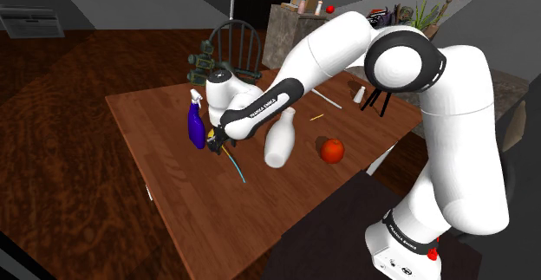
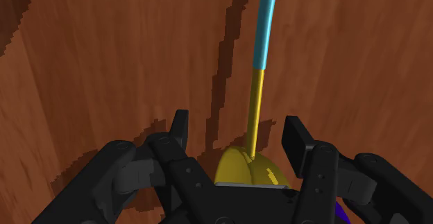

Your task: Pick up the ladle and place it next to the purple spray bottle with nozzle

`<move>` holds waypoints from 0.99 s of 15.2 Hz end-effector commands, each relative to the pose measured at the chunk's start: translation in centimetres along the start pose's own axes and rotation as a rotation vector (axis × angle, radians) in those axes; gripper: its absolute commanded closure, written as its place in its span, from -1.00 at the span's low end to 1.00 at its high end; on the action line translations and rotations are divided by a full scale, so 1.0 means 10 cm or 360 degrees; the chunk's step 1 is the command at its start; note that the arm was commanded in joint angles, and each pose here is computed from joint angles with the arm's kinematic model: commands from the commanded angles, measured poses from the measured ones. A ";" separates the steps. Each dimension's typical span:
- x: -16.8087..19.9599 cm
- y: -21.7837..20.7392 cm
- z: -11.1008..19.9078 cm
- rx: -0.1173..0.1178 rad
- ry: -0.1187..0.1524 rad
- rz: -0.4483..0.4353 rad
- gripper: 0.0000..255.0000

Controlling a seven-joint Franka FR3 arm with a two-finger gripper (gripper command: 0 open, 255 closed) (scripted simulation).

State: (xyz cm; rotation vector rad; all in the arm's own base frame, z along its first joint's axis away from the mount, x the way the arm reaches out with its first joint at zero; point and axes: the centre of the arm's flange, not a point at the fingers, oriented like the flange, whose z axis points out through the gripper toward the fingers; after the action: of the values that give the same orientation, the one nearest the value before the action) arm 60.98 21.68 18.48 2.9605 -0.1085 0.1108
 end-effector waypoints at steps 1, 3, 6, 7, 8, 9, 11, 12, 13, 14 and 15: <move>0.00 0.00 0.00 0.0000 0.0000 0.0000 -1.00; 0.00 0.00 0.00 0.0000 0.0000 0.0000 -1.00; 0.00 0.00 -0.26 0.0000 0.0000 0.0000 -1.00; 0.00 0.00 -0.39 0.0000 0.0000 0.0000 -1.00; 0.00 0.00 -0.50 0.0000 0.0000 0.0000 -1.00; 0.00 0.00 -0.50 0.0000 0.0000 0.0000 -1.00; 0.00 0.00 -0.50 0.0000 0.0000 0.0000 -1.00; 0.00 0.00 -0.50 0.0000 0.0000 0.0000 -1.00; 0.00 0.00 -0.50 0.0000 0.0000 0.0000 -1.00; 0.00 0.00 -0.50 0.0000 0.0000 0.0000 -1.00; 0.00 0.00 -0.50 0.0000 0.0000 0.0000 -1.00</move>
State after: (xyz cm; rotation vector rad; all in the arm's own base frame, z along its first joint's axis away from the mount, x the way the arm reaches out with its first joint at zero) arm 60.64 22.55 23.37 2.9604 -0.1087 0.1108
